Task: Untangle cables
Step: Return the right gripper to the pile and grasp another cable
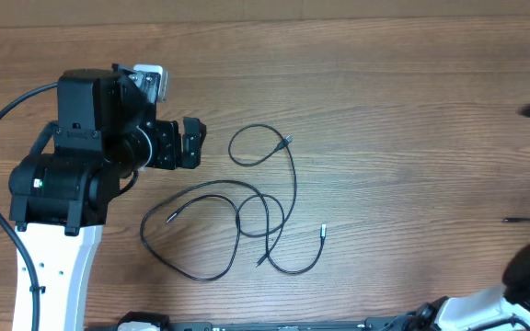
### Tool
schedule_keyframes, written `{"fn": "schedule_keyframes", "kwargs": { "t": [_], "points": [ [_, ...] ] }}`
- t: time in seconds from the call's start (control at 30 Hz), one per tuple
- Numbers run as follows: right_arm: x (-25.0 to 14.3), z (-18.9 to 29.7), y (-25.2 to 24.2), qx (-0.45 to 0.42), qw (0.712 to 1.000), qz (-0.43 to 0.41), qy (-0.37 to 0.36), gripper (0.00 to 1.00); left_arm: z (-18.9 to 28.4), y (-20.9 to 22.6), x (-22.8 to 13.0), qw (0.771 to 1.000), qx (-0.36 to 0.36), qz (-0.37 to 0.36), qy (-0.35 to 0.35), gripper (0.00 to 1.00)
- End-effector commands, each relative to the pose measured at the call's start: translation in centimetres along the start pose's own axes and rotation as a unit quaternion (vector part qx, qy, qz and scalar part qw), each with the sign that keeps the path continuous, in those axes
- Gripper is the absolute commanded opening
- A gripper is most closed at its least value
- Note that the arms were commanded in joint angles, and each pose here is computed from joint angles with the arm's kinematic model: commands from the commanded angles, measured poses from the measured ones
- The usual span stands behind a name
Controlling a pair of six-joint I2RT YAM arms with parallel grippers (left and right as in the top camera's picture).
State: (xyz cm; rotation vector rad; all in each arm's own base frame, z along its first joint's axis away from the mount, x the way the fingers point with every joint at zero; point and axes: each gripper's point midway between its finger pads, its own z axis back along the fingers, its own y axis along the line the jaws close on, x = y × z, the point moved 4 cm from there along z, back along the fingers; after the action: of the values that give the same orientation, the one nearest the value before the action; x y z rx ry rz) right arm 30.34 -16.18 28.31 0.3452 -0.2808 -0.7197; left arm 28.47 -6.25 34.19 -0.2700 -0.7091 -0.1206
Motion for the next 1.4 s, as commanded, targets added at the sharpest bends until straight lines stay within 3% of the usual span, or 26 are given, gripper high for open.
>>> {"fn": "schedule_keyframes", "kwargs": {
  "t": [0.0,0.3,0.53,0.93,1.37],
  "points": [
    [-2.3,-3.0,3.8,0.024,0.993,0.097,0.056,1.00,0.1,-0.1,0.2,1.000,0.000,0.002,-0.003,1.00],
    [-11.4,-11.9,11.0,0.037,0.948,0.253,0.190,1.00,0.1,-0.1,0.2,1.000,0.000,0.002,-0.003,1.00],
    [-21.2,-17.9,15.7,0.126,0.887,0.353,0.271,1.00,0.1,-0.1,0.2,1.000,0.000,0.002,-0.002,1.00],
    [-35.0,-19.3,21.2,0.225,0.766,0.507,0.324,0.98,0.1,-0.1,0.2,1.000,0.000,0.002,-0.002,1.00],
    [-39.6,-22.6,22.6,0.256,0.768,0.510,0.291,1.00,0.1,-0.1,0.2,1.000,0.000,0.002,-0.002,1.00]
  ]
}}
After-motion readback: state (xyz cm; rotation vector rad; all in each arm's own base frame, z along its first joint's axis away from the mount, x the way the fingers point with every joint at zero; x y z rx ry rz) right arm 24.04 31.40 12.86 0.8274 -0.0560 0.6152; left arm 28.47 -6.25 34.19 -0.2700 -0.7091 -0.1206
